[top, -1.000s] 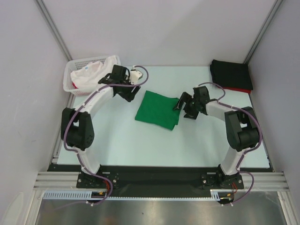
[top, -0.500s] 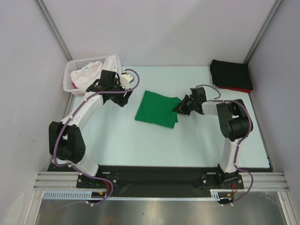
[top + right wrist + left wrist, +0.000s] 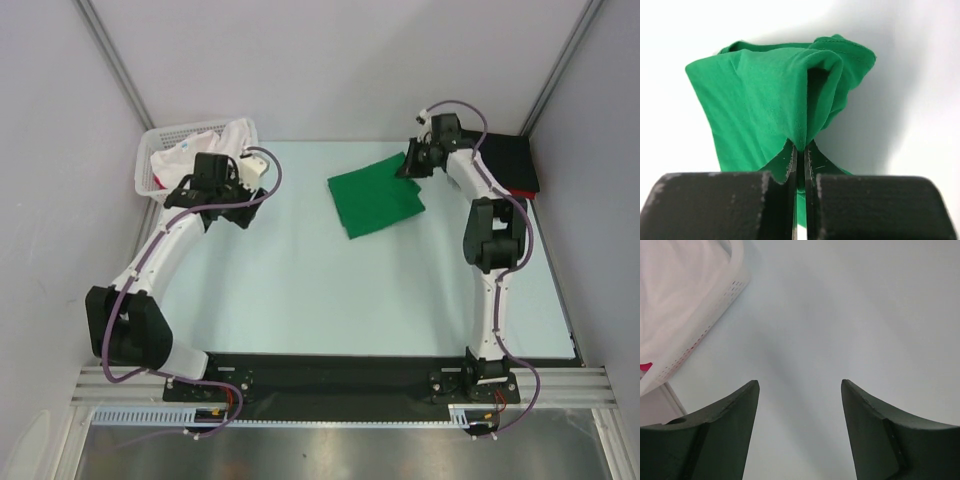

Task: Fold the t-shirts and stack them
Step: Neatly place the folded tshirt to the corner

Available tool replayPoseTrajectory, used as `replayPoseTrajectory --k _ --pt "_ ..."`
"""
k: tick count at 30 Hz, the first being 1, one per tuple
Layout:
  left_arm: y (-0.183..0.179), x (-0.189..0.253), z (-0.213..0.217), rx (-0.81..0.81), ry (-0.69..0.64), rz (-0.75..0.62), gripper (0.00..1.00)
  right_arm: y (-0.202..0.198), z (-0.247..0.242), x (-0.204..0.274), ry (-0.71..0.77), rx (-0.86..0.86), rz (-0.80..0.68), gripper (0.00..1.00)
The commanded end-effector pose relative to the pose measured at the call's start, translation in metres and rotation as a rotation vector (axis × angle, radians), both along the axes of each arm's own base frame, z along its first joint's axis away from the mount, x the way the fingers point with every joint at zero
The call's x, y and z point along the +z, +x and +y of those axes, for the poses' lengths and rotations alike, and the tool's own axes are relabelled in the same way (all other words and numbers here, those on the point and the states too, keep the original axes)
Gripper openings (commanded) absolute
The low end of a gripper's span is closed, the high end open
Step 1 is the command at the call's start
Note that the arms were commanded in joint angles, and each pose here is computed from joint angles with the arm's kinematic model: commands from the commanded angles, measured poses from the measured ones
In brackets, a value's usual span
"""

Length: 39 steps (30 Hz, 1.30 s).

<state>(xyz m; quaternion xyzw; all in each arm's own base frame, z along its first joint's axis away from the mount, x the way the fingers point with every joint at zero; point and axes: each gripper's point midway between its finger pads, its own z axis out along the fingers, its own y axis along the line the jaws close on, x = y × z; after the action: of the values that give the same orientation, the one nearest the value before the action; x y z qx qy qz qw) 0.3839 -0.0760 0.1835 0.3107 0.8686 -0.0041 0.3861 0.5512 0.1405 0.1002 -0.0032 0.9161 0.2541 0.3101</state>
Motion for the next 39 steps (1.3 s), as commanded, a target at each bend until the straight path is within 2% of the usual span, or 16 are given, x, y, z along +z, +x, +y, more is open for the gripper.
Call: replayPoseTrajectory --k 1,5,6,9,14,19,24,29,34,39 --pt "0.0 0.011 0.01 0.02 0.032 -0.026 0.72 0.008 -0.047 0.006 -0.31 0.068 -0.01 0.0" --pt "0.003 0.008 0.014 0.04 0.048 -0.007 0.72 0.042 -0.088 0.036 -0.527 0.012 -0.112 0.0" --pt "0.005 0.012 0.014 0.043 0.053 -0.015 0.72 0.052 -0.106 0.049 -0.623 -0.03 -0.157 0.0" --pt "0.009 0.013 0.017 0.051 0.072 -0.01 0.72 0.069 -0.133 0.089 -0.715 -0.128 -0.279 0.0" --pt "0.016 0.011 0.022 0.072 0.095 -0.006 0.71 0.08 -0.153 0.155 -0.786 -0.197 -0.446 0.0" --pt "0.019 0.005 0.021 0.073 0.097 0.008 0.71 0.082 -0.173 0.189 -0.942 -0.2 -0.515 0.0" --pt "0.021 0.001 0.022 0.075 0.101 0.013 0.71 0.081 -0.202 0.195 -1.171 -0.192 -0.486 0.0" --pt "0.023 -0.002 0.021 0.074 0.102 0.019 0.71 0.081 -0.205 0.212 -1.214 -0.205 -0.521 0.0" --pt "0.024 -0.007 0.02 0.072 0.103 0.027 0.71 0.073 -0.201 0.254 -1.233 -0.232 -0.605 0.0" --pt "0.025 -0.006 0.02 0.073 0.103 0.019 0.71 0.071 -0.199 0.251 -1.239 -0.155 -0.6 0.0"
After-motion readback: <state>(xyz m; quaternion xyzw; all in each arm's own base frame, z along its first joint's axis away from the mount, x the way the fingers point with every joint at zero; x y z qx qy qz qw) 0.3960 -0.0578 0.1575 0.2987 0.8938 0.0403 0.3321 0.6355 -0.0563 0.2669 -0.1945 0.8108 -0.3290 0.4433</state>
